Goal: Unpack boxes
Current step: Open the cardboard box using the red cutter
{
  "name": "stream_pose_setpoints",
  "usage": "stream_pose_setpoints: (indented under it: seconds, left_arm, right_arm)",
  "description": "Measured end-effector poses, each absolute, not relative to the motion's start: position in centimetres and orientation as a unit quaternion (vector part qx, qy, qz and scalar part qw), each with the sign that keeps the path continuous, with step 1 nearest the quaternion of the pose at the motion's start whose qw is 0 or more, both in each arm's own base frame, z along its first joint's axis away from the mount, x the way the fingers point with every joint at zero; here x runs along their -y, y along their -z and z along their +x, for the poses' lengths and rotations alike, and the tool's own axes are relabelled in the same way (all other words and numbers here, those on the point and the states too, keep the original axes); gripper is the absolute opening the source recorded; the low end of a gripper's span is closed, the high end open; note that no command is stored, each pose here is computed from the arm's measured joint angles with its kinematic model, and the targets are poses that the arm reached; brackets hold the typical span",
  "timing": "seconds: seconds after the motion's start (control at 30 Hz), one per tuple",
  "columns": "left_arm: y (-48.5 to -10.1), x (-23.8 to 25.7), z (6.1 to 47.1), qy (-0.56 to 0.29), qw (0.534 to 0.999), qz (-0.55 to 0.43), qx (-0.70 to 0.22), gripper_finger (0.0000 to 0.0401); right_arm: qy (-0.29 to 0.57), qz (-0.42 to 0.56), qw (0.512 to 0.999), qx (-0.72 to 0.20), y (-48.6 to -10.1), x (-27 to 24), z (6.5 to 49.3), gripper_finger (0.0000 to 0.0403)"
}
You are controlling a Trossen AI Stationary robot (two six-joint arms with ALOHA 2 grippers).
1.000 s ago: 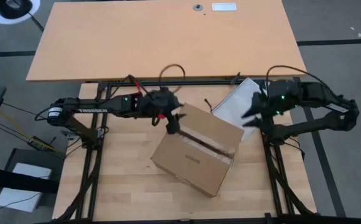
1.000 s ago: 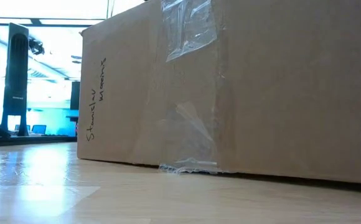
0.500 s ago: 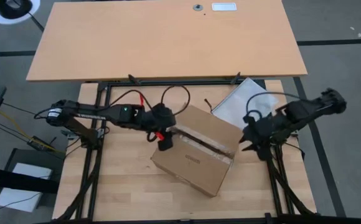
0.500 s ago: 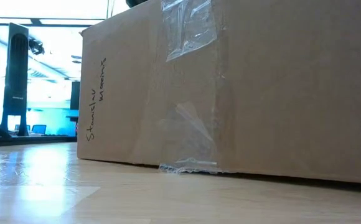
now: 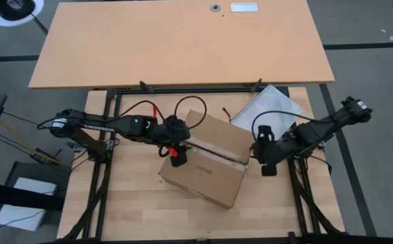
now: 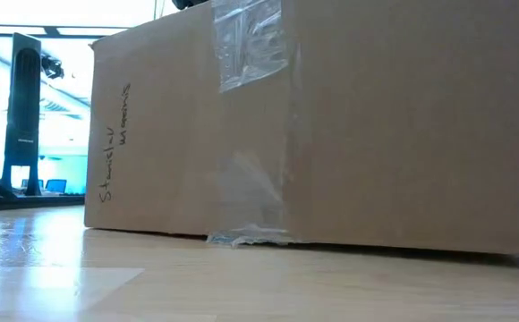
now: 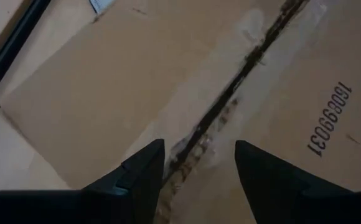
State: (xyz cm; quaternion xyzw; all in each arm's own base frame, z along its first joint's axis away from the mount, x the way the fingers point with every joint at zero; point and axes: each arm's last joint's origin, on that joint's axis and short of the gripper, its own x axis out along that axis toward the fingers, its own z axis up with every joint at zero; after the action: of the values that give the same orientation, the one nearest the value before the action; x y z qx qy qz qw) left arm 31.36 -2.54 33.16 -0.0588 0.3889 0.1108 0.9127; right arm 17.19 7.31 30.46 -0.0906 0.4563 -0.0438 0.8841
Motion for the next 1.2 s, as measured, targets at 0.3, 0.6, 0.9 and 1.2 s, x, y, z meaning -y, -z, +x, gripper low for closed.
stream_pose_setpoints:
  seconds: [0.3,0.6,0.9,1.2]
  left_arm:
    - [-33.2,2.5,31.4,-0.109,0.913,-0.056,-0.389,0.0209]
    - [-36.3,2.3,30.6,-0.128,0.911,-0.038,-0.391,0.0209]
    - [-38.7,2.1,29.5,-0.131,0.904,-0.011,-0.406,0.0209]
    - [-39.6,2.3,29.2,-0.127,0.906,-0.009,-0.403,0.0209]
  right_arm:
    - [0.093,-0.072,0.914,-0.388,-31.4,-7.3,18.2,0.0135]
    - [0.105,-0.032,0.941,-0.321,-32.4,-6.9,19.6,0.0109]
    - [0.149,0.079,0.957,-0.238,-34.1,-5.4,20.1,0.0009]
    - [0.219,0.22,0.934,-0.174,-35.4,-2.6,19.2,0.0005]
